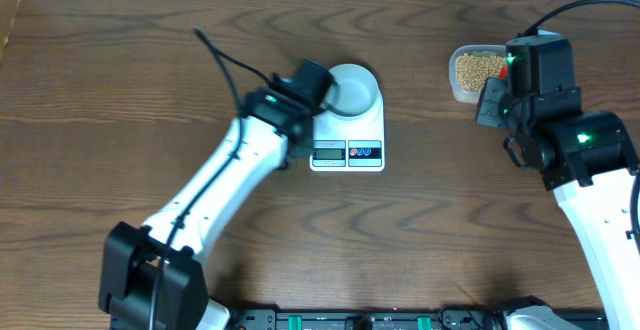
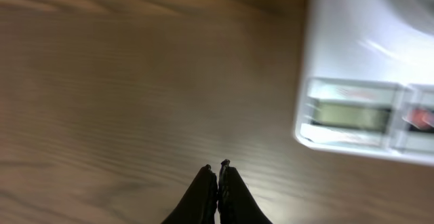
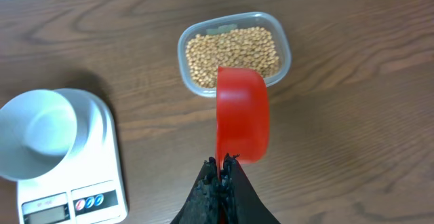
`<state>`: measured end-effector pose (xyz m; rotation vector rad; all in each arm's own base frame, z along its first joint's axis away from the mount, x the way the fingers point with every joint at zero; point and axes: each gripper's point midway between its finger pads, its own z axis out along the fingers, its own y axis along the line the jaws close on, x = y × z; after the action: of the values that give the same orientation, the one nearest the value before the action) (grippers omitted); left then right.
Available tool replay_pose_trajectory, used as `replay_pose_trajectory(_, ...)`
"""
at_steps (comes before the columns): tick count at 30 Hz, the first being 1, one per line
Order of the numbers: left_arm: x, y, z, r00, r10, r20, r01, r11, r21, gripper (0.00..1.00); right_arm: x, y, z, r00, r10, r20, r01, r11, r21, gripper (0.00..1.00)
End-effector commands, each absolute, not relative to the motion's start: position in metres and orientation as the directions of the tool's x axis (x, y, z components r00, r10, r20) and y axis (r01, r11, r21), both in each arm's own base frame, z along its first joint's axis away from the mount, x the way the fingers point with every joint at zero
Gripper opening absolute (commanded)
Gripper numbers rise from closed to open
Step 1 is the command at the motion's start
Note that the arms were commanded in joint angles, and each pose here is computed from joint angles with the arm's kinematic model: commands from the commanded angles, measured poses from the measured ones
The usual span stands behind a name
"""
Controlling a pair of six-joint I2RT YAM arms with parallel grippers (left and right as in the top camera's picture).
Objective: Scoop item into bowl and weigh 50g on scale
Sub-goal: 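Retract the left gripper leftward away from the scale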
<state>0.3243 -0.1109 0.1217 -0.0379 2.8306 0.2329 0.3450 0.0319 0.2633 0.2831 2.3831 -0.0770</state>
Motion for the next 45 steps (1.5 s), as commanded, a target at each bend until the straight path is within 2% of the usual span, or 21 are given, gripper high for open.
replay_pose_trajectory(1, 0.34, -0.058, 0.131, -0.945, -0.029, -0.326, -0.113, 0.964, 0.242, 0.07, 0.348, 0.016, 0.274, -0.696, 0.155, -0.701, 0.236, 0.971, -0.02, 0.01)
replay_pose_trajectory(7, 0.345, 0.021, 0.129, -0.924, -0.221, -0.313, -0.299, 0.926, 0.228, 0.07, 0.351, -0.003, 0.276, -0.683, 0.178, -0.708, 0.274, 0.962, -0.022, 0.01)
replay_pose_trajectory(12, 0.343, 0.041, 0.129, -0.924, -0.238, -0.298, -0.312, 0.922, 0.229, 0.07, 0.348, -0.015, 0.272, -0.694, 0.196, -0.693, 0.293, 0.956, -0.023, 0.01)
replay_pose_trajectory(16, 0.342, 0.054, 0.132, -0.932, -0.206, -0.299, -0.294, 0.911, 0.289, 0.07, 0.347, -0.02, 0.271, -0.706, 0.178, -0.686, 0.283, 0.958, -0.042, 0.01)
replay_pose_trajectory(25, 0.343, 0.056, 0.13, -0.93, -0.209, -0.302, -0.3, 0.906, 0.298, 0.07, 0.348, -0.028, 0.272, -0.706, 0.154, -0.691, 0.28, 0.957, -0.073, 0.01)
replay_pose_trajectory(35, 0.352, 0.056, 0.132, -0.918, -0.209, -0.335, -0.311, 0.906, 0.286, 0.07, 0.36, -0.072, 0.286, -0.616, 0.24, -0.75, 0.399, 0.916, -0.034, 0.01)
replay_pose_trajectory(45, 0.369, 0.054, 0.137, -0.882, -0.232, -0.41, -0.351, 0.904, 0.245, 0.07, 0.372, -0.093, 0.301, -0.534, 0.269, -0.801, 0.44, 0.898, 0.008, 0.01)
